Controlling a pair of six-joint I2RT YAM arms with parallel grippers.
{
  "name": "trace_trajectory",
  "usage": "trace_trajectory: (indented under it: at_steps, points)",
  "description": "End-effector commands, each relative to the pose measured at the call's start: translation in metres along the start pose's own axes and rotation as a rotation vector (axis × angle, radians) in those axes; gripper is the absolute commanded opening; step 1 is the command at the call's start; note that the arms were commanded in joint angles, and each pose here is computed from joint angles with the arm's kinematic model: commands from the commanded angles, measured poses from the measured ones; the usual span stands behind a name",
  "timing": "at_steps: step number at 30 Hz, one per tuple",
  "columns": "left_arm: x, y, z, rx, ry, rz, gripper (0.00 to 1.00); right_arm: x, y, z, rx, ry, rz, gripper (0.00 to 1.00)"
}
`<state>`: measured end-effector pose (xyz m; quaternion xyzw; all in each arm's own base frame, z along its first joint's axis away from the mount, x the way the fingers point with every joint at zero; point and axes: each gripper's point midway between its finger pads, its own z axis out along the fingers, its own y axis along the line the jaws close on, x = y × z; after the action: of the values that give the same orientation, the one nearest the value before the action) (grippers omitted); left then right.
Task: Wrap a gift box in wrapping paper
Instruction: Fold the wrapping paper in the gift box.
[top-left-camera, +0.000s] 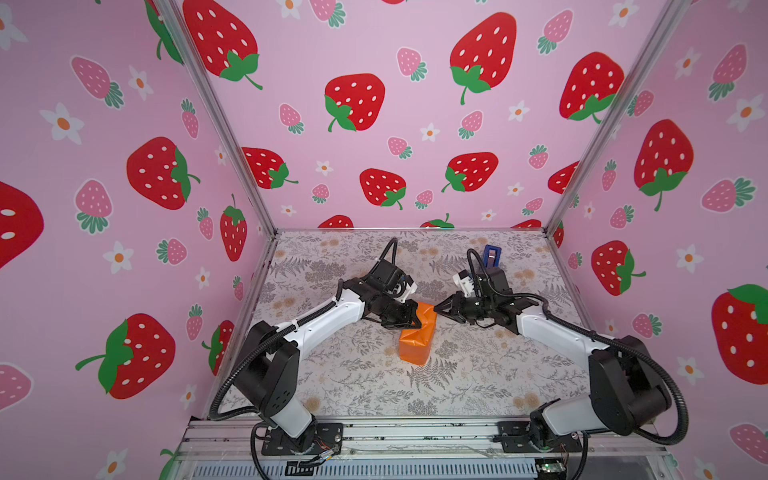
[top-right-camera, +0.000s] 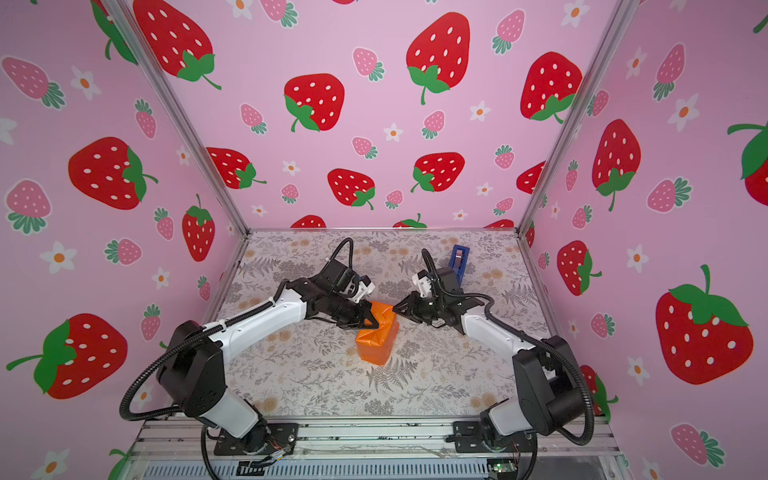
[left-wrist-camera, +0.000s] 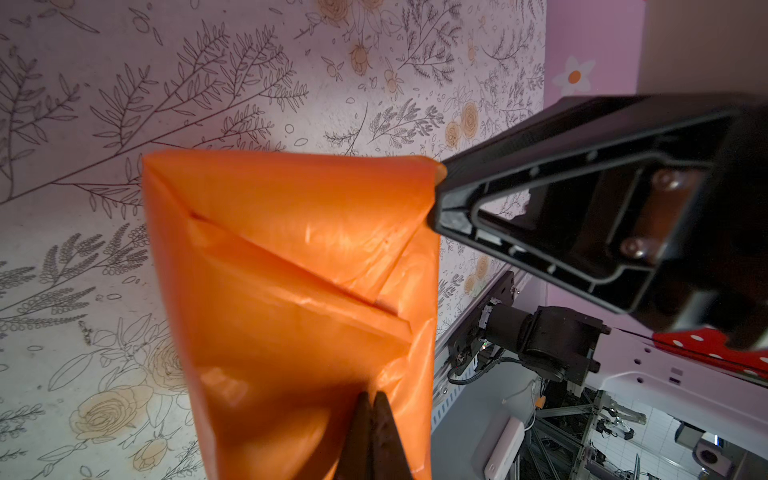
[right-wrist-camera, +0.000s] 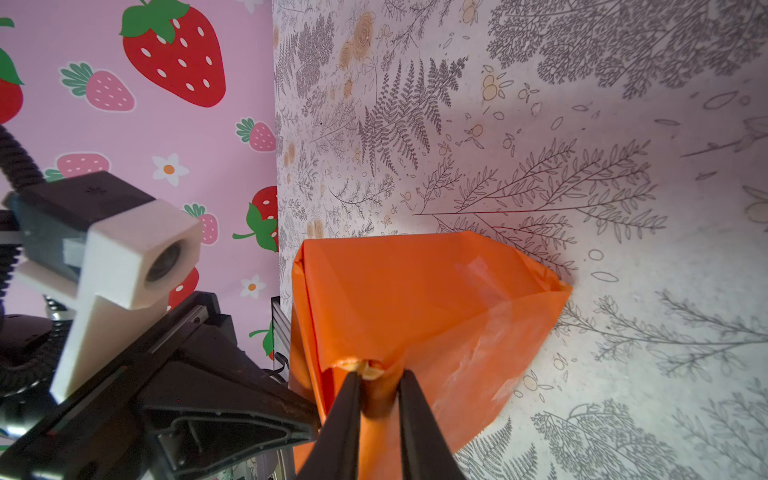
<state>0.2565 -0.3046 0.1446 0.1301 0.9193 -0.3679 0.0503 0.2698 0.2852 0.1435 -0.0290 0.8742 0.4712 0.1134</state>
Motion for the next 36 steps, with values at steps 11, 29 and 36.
trace_trajectory:
  at_steps: [11,29,36]
  points:
    - [0.025,0.029,0.01,-0.094,0.08,-0.065,0.0,-0.008,0.013,-0.005,0.003,-0.023,-0.048,0.0]
    - [0.026,0.029,0.008,-0.1,0.08,-0.065,0.0,0.008,0.06,-0.001,-0.128,0.033,-0.096,0.51]
    - [0.027,0.03,0.008,-0.105,0.083,-0.067,0.0,0.01,0.035,0.004,-0.03,0.02,-0.043,0.58]
